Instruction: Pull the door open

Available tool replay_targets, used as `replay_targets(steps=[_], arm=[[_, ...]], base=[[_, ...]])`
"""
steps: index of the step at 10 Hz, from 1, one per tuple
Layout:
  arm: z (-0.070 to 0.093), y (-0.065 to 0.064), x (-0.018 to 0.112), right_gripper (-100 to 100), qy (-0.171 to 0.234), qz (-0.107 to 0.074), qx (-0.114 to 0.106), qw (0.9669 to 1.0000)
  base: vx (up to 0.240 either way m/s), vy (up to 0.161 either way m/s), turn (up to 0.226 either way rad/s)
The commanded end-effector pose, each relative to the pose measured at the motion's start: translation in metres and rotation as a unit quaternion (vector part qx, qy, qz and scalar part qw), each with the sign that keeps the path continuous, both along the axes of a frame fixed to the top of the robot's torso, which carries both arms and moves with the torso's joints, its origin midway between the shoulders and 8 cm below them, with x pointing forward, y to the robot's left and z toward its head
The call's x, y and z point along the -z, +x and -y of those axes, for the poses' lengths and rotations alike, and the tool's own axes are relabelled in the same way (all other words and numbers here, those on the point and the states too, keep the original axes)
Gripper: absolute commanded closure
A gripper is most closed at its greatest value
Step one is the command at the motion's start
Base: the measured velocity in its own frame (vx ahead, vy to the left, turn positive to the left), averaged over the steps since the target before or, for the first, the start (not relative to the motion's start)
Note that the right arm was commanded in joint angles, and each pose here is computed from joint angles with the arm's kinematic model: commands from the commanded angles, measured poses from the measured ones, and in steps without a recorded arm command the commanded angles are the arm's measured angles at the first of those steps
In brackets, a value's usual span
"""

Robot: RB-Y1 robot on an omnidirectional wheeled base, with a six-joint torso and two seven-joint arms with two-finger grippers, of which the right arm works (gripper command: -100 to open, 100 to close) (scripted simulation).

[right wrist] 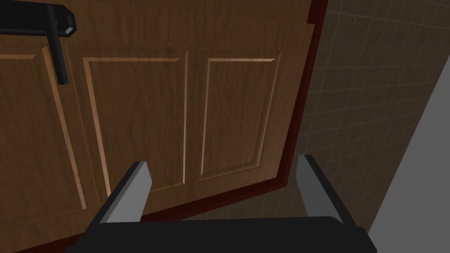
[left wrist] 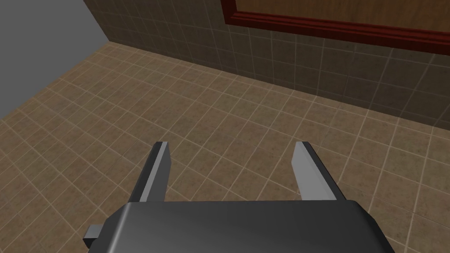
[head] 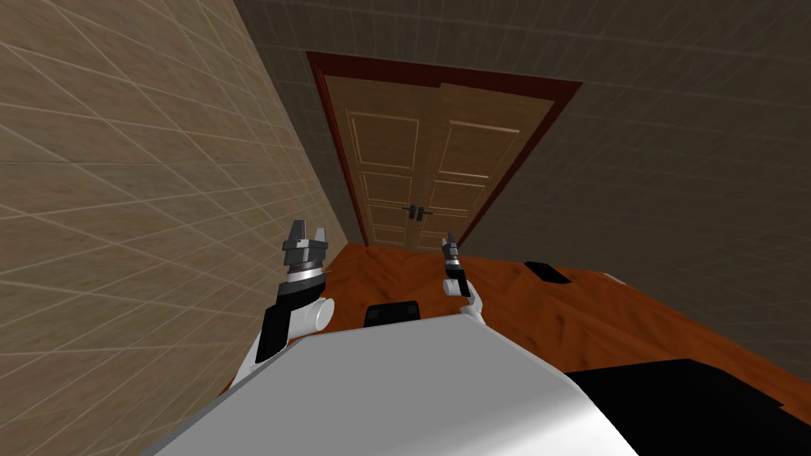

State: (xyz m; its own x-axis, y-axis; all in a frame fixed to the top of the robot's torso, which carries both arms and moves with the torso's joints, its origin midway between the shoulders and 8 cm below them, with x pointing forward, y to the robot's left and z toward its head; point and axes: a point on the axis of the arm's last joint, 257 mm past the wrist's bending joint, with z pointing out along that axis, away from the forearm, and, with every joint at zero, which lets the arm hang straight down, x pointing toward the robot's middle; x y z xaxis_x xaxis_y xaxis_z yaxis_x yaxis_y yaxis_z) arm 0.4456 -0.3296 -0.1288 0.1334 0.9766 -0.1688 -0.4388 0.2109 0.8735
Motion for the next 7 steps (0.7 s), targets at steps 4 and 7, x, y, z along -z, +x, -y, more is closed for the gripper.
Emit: replay_targets(steps=[4,7], arm=[[0.03,0.017,0.03,-100,0.008,-0.036,0.014,0.9992],[0.049,0.025,0.047,-100,0.013,-0.054,0.024,0.9982]], base=[[0.093,-0.004,0.11],[0.047,0.006,0.074]])
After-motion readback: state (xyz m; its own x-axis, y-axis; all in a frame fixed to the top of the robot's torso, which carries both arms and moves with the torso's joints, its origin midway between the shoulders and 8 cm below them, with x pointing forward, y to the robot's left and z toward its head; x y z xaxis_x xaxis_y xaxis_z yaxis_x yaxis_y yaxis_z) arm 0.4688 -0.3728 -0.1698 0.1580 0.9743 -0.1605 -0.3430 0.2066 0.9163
